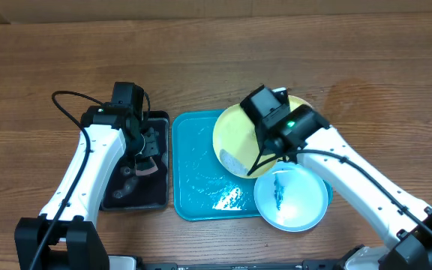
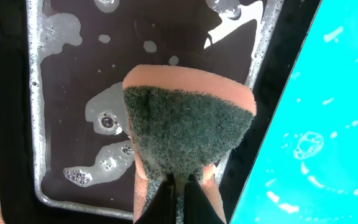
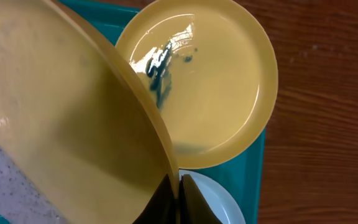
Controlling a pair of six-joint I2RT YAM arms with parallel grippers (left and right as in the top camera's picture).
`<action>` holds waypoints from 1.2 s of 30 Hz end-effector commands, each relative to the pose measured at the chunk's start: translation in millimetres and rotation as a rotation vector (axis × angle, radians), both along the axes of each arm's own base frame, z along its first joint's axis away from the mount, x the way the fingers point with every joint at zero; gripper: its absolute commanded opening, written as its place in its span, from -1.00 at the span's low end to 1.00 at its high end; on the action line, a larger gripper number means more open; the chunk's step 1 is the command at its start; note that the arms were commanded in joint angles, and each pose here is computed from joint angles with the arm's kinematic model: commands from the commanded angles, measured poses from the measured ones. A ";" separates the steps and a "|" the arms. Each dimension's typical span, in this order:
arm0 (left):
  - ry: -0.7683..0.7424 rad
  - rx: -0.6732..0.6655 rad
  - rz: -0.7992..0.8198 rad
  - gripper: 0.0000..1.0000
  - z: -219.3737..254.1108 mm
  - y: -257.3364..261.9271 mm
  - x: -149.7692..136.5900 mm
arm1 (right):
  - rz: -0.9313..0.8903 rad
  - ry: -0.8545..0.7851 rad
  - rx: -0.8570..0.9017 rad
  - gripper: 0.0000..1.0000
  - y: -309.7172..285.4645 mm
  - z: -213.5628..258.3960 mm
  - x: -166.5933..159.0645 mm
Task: Clean dirty plates on tray and stack at the side
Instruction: 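Carry the yellow plate off the tray to the right side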
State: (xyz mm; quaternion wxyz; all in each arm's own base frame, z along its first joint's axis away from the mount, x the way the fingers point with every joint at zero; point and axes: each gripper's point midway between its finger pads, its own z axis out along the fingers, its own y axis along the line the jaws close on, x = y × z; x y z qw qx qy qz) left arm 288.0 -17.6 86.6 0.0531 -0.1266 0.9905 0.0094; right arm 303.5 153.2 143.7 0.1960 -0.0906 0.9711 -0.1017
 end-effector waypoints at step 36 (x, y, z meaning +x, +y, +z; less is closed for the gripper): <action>-0.030 -0.009 -0.012 -0.91 1.2 -1.6 8.1 | 0.340 -0.442 -0.574 -0.92 25.5 123.1 20.5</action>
